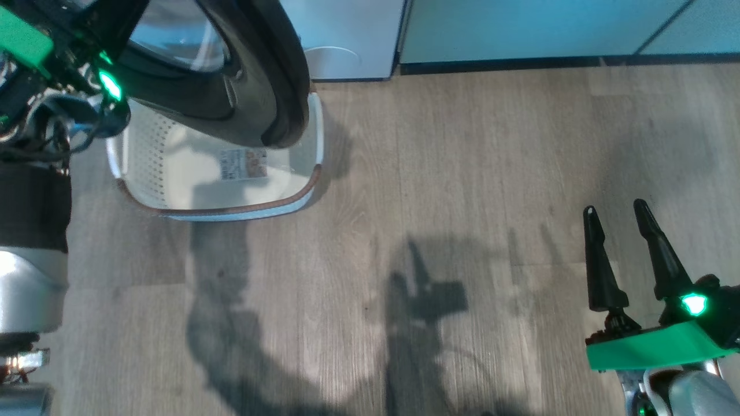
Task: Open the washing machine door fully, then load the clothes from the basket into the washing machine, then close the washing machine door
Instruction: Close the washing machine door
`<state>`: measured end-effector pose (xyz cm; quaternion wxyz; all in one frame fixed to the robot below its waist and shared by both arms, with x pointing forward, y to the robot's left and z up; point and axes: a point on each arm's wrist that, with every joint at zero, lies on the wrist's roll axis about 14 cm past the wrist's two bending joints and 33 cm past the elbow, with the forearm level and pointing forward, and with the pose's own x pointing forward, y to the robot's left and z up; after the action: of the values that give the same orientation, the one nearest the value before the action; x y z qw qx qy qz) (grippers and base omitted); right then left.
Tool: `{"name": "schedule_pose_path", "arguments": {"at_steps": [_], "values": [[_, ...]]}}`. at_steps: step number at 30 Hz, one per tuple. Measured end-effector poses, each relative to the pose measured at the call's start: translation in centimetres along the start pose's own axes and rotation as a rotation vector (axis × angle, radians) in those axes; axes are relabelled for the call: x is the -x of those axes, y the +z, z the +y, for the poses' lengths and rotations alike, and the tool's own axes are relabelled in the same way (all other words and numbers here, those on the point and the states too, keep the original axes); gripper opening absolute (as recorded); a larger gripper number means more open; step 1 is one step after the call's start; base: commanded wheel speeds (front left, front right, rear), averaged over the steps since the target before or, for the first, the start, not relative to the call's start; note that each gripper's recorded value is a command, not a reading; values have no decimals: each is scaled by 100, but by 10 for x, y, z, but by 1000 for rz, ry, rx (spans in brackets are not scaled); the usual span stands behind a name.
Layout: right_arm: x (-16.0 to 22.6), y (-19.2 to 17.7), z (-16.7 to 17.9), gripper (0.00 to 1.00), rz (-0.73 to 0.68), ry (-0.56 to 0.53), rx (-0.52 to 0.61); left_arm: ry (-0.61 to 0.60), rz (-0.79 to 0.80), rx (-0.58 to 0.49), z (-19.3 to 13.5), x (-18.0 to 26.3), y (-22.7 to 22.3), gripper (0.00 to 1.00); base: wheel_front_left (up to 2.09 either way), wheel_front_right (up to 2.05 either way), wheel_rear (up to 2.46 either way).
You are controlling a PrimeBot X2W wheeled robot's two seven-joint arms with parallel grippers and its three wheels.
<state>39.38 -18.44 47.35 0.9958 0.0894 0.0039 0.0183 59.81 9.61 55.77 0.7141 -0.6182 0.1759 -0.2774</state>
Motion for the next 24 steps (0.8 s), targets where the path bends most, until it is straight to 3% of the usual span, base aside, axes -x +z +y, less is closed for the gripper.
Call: {"name": "schedule_pose_path", "arguments": {"at_steps": [13, 24], "values": [[10, 2, -11, 100, 2, -47, 0, -3, -18, 30, 10, -30, -8, 0, 0, 0, 0], [10, 9, -3, 100, -20, -24, -12, -28, -46, 10, -8, -12, -11, 0, 0, 0, 0]]}}
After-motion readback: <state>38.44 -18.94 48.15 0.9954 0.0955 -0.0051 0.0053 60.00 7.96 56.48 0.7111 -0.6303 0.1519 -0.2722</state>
